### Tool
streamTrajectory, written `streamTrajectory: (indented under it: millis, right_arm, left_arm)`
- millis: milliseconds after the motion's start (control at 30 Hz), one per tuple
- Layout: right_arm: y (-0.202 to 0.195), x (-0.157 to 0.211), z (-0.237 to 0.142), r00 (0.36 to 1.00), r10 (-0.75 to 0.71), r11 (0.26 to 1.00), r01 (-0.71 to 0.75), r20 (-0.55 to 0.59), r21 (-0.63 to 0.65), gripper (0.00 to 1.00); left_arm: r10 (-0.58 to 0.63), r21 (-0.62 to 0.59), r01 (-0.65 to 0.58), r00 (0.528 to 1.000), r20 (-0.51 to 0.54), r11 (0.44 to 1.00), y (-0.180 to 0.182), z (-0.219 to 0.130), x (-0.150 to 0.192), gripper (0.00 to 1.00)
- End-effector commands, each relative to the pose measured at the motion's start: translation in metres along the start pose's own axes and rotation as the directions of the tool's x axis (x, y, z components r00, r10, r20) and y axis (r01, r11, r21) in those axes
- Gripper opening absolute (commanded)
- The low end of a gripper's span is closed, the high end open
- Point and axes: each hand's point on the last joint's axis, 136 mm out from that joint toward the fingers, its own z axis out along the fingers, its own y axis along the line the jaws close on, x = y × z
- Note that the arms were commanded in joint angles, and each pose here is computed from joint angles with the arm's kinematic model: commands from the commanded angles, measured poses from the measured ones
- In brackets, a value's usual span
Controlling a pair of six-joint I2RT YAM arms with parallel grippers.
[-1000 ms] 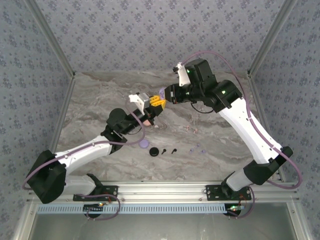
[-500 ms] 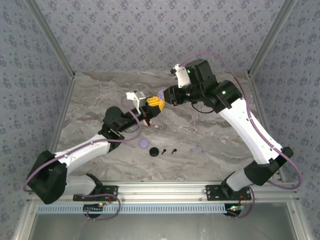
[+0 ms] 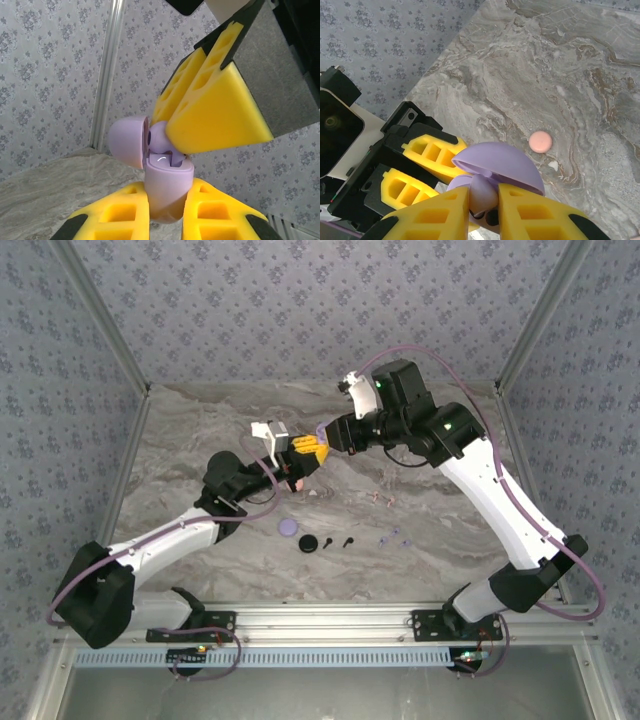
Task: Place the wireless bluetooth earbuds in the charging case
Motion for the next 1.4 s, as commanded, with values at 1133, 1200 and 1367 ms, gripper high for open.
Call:
streamTrajectory:
  millis: [1133,1200,1367]
  right_arm:
    - [0.015,0.001,-0.005,0.998,-0.058,0.998,0.058,0.007,-0.020,0.52]
    - [0.014,0.000,-0.004,0.997,-0.072,0.997,0.072,0.009,-0.007,0.53]
    - [0.010,-0.002,-0.006,0.996,-0.094,0.995,0.093,0.012,0.038,0.56]
  left_arm:
    - [-0.001,0.050,-0.004,0.996,0.092,0.999,-0.006,0.003,-0.022,0.00]
    - [-0.001,0.050,-0.003,0.996,0.090,0.999,-0.005,0.003,-0.022,0.00]
    - [-0.004,0.050,-0.001,0.996,0.084,0.999,-0.005,0.004,-0.020,0.00]
